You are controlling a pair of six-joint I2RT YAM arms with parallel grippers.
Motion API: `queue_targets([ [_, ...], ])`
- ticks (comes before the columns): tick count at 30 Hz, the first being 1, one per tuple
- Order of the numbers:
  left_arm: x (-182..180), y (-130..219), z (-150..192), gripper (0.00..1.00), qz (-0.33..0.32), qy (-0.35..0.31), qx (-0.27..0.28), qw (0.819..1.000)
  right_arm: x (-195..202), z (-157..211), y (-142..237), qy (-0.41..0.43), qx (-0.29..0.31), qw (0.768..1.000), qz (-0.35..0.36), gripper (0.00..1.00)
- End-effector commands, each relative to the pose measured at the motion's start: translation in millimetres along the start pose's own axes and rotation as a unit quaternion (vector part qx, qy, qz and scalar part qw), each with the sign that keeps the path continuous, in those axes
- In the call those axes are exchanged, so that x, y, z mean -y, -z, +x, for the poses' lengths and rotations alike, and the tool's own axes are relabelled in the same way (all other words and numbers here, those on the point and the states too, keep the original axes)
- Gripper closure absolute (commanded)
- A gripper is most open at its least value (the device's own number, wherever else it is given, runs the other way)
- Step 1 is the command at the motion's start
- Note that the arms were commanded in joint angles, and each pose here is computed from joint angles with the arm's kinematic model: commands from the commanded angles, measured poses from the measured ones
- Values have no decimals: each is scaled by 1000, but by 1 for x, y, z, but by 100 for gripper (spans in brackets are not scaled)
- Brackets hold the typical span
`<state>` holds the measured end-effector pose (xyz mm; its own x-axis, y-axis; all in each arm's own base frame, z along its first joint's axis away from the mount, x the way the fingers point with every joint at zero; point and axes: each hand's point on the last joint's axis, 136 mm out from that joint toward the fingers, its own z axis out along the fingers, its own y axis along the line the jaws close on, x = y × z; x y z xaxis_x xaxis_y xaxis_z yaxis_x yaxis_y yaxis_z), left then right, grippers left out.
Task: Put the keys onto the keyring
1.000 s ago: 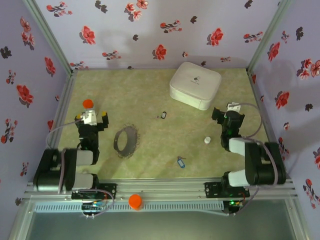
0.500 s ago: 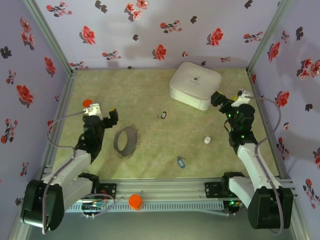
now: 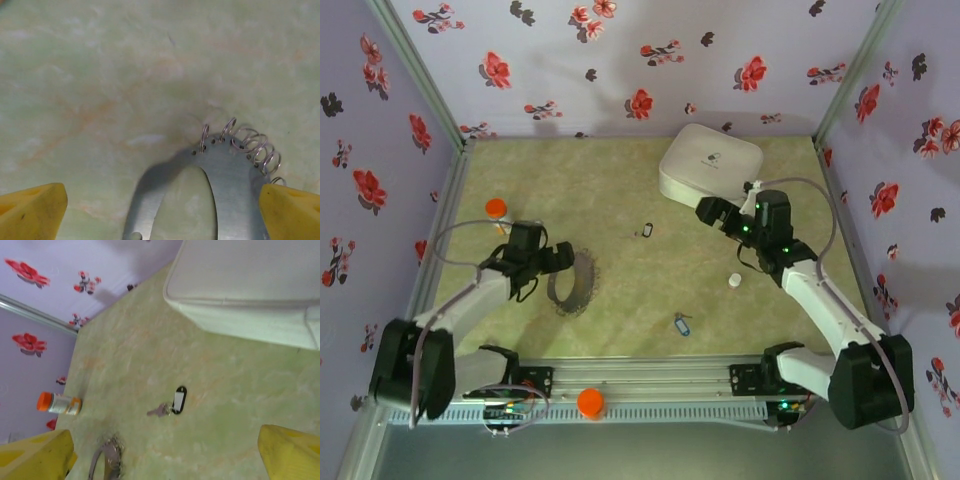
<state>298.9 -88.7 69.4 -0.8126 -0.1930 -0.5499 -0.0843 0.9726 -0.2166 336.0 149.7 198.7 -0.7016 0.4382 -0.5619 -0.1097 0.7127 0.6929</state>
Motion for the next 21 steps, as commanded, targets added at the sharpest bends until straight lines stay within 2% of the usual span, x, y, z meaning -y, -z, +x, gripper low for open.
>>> queue_targets([
  [1, 12, 0, 0, 4, 13, -26, -42, 999, -5, 11, -9, -21, -41, 999, -10, 7],
  [4, 12, -4, -2, 10, 13, -26, -35, 999, -5, 17, -15, -22, -59, 998, -10, 8],
  [9, 4, -11, 2, 29, -5, -18, -61, 998, -2, 21, -17, -26, -58, 998, -8, 8],
  [15, -4, -18, 6, 40, -19, -4, -61, 998, 2, 24, -14, -40, -47, 998, -6, 8],
  [21, 7, -28, 0, 48, 4, 6, -54, 999, 5, 30, -14, -49, -62, 997, 3, 8],
])
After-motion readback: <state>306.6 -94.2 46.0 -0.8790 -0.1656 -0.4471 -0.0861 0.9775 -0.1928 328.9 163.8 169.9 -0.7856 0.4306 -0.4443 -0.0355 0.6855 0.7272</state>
